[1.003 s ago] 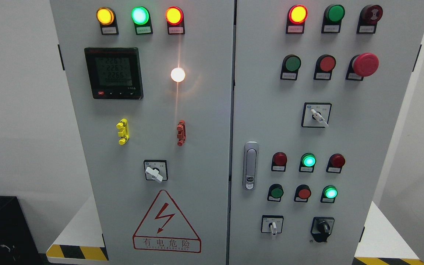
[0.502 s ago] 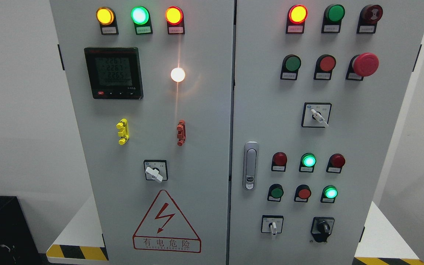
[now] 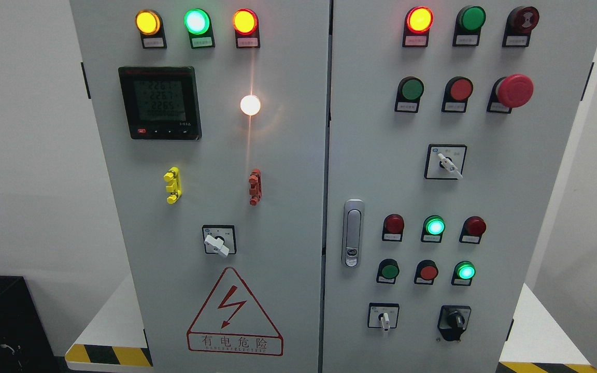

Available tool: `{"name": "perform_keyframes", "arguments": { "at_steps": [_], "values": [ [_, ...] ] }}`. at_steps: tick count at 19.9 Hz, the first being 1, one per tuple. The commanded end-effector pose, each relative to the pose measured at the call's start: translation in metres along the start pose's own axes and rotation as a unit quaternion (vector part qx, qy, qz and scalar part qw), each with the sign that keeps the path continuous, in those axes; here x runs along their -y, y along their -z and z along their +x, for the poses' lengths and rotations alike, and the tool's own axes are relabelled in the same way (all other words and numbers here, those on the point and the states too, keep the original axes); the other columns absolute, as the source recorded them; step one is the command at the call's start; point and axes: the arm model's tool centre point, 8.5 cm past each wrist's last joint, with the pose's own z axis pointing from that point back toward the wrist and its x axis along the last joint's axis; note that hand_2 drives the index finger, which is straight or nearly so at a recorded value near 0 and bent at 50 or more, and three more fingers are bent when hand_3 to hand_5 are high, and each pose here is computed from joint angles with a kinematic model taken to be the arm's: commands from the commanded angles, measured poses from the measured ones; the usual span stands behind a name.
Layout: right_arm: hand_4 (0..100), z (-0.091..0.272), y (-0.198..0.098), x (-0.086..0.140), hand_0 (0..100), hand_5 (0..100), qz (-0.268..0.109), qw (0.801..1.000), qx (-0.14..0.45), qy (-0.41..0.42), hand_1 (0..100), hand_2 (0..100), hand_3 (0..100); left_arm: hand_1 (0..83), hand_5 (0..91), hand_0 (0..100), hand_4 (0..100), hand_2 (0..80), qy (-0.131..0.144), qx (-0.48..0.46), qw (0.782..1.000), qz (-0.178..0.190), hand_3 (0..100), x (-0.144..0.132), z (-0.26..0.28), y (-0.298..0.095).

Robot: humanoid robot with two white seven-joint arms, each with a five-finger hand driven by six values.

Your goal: Flip black knob to close circuit

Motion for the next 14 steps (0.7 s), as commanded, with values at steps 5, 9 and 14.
{"name": "perform_keyframes", "arguments": {
  "at_steps": [5,9,14],
  "values": [
    [100,0.009,0.036,0.029,0,100,-0.051,0.998,-0.005,-0.025,2,84,100,55.6,0.0,12,0,0.0,-0.002,0.003,1.000,-0.001,0,0.002,-0.005,0.000],
    [100,0.010,0.045,0.027,0,100,-0.050,0.998,-0.009,-0.039,2,84,100,55.6,0.0,12,0,0.0,-0.002,0.003,1.000,-0.001,0,0.002,-0.005,0.000],
    [99,0.010,0.057,0.031,0,100,-0.049,0.998,-0.015,-0.044,2,84,100,55.6,0.0,12,0,0.0,-0.002,0.003,1.000,-0.001,0,0.002,-0.005,0.000]
  ]
}}
